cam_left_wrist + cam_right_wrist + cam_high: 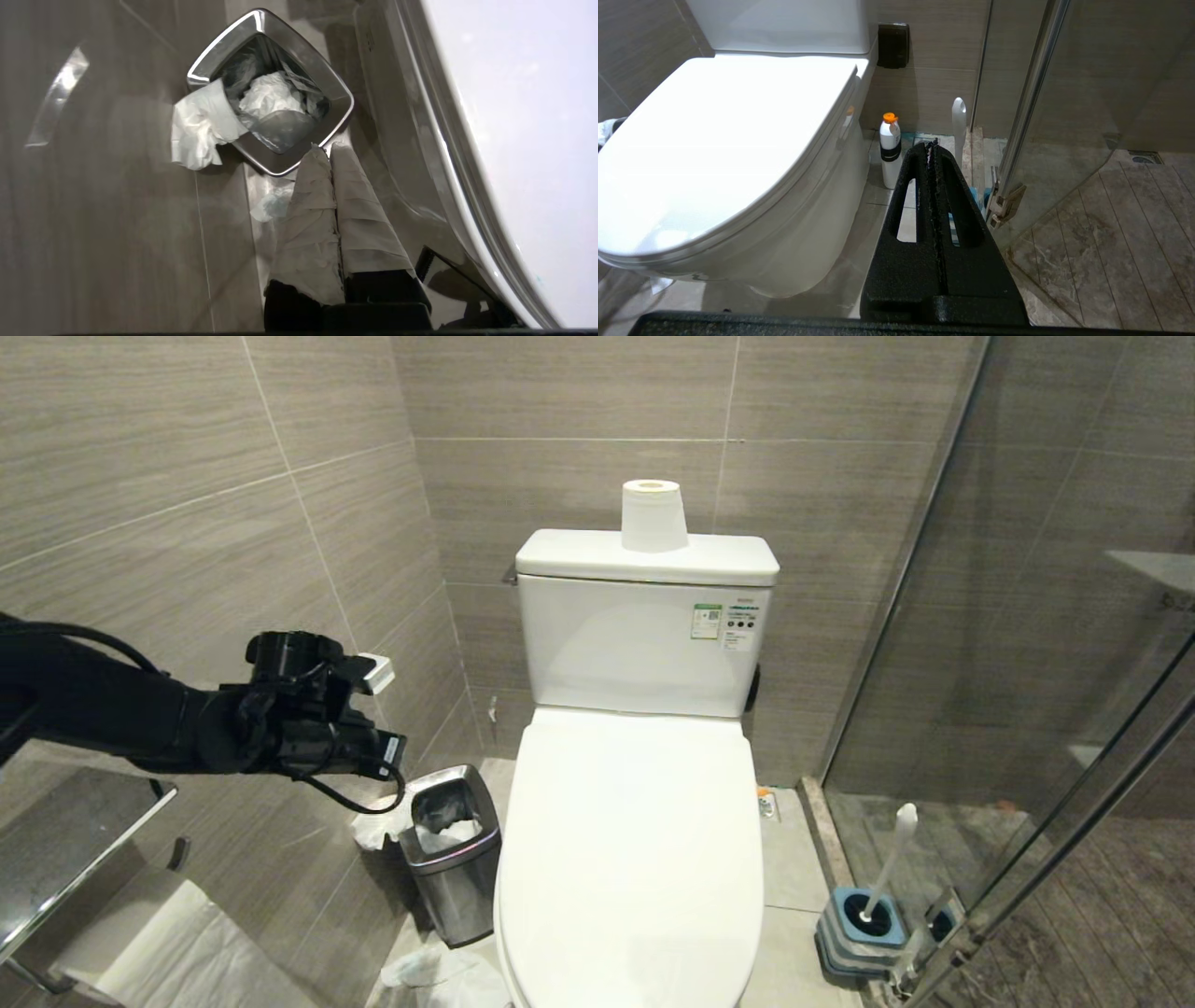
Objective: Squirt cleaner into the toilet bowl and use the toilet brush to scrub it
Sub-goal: Use the left hand to lift the toilet lid slightly
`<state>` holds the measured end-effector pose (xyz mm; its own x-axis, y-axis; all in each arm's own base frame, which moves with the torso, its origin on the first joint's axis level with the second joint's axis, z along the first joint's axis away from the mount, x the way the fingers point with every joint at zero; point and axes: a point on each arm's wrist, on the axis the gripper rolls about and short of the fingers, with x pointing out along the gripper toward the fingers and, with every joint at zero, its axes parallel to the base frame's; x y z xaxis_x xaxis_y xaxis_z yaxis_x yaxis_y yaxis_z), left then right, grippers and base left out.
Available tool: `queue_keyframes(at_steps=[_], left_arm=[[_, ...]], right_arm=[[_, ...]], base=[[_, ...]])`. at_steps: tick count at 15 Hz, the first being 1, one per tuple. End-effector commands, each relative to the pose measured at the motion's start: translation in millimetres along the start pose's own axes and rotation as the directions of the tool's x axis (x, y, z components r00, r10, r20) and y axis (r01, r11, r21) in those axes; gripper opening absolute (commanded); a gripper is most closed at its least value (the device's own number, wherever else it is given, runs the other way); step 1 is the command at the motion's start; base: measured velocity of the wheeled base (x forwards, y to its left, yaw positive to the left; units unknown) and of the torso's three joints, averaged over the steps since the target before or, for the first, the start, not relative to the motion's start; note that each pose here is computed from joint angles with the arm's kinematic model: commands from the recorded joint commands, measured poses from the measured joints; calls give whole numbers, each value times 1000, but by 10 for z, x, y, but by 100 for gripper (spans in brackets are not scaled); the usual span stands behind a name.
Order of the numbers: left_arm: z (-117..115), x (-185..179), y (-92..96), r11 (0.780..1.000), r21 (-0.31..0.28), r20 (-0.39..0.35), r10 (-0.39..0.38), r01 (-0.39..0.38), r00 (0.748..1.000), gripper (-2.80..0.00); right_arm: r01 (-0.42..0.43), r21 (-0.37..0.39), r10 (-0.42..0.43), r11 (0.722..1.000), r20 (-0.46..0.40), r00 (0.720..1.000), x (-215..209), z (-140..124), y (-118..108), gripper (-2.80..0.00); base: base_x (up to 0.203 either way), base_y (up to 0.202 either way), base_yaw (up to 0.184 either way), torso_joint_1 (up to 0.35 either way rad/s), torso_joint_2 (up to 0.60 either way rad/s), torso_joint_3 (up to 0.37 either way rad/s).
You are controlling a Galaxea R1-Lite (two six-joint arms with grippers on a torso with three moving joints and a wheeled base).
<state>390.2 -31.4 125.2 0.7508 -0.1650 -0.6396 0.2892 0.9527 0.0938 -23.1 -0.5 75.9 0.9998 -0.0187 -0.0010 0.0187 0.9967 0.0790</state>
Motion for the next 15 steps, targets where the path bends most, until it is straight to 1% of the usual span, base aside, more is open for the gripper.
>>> queue_keyframes(at_steps=[1,3,4,6,9,10,12,14,15], left_arm=[[-31,123,-22,1000,5,-34,-16,16,999,-280],[-60,184,-29,999,2,-64,-31,32,997,-280],[-92,212,-28,998,-4,-85,-55,55,995,-280],[-145,246,-27,993,-22,-106,-114,112,988,-280],[-180,301,-39,977,-39,-101,-213,210,972,-280],[-182,329,-48,971,-43,-97,-239,236,966,-280],[-171,364,-65,951,-49,-77,-310,307,948,-280],[-165,388,-75,929,-74,-61,-368,364,928,-280],[-171,395,-82,916,-96,-55,-397,391,916,-280]], right_arm=[[0,1,0,1000,-1,1000,0,0,0,-280],[0,1,0,1000,-1,1000,0,0,0,-280],[0,1,0,1000,-1,1000,0,0,0,-280],[0,1,0,1000,-1,1000,0,0,0,-280],[0,1,0,1000,-1,1000,0,0,0,-280],[0,1,0,1000,-1,1000,0,0,0,-280],[0,1,0,1000,-1,1000,0,0,0,-280],[0,1,0,1000,-1,1000,0,0,0,-280],[0,1,0,1000,-1,1000,0,0,0,-280]], base=[[0,0,0,0,0,0],[0,0,0,0,0,0],[0,0,0,0,0,0],[0,0,0,0,0,0],[0,0,0,0,0,0],[0,0,0,0,0,0],[0,0,0,0,0,0],[0,0,0,0,0,0],[0,0,0,0,0,0]])
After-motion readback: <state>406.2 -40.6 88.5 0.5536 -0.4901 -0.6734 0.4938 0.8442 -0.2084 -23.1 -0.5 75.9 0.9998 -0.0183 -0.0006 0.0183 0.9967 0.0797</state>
